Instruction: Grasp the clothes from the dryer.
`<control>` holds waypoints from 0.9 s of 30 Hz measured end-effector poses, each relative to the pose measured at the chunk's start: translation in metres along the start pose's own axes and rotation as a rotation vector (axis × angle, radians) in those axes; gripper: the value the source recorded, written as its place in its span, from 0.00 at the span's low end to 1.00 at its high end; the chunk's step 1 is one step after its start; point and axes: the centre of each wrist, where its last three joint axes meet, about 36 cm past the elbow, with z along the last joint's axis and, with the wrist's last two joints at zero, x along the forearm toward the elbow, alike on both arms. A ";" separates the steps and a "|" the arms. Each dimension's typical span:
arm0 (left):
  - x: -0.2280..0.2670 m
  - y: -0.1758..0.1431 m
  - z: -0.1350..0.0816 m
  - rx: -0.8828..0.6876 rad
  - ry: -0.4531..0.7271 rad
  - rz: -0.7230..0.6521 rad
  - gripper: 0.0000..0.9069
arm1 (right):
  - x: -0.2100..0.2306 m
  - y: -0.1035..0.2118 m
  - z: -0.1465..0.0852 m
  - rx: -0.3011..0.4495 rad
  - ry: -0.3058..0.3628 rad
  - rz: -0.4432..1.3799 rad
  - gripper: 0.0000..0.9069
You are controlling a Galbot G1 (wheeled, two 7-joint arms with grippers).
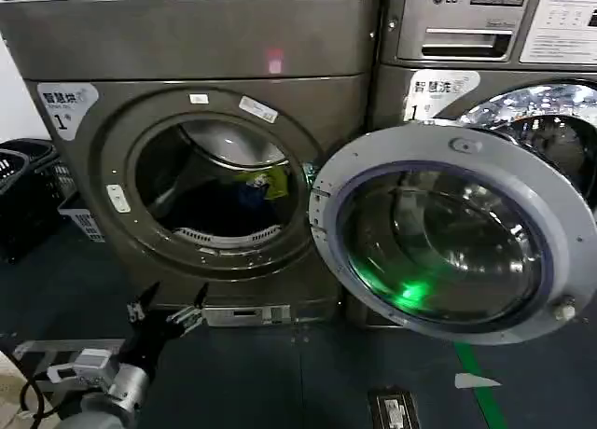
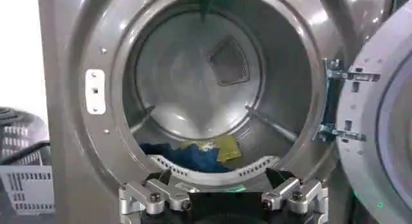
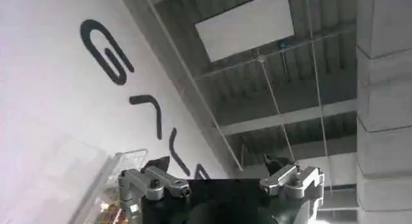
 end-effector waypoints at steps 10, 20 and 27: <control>-0.001 0.000 0.000 0.001 -0.002 -0.010 1.00 | 0.001 0.000 0.001 -0.003 0.003 -0.004 1.00; -0.001 -0.001 0.000 0.003 -0.004 -0.014 1.00 | 0.001 -0.001 0.000 0.001 0.001 -0.005 1.00; 0.000 -0.001 -0.001 0.005 -0.009 -0.012 1.00 | 0.002 0.000 -0.005 -0.001 -0.009 -0.014 1.00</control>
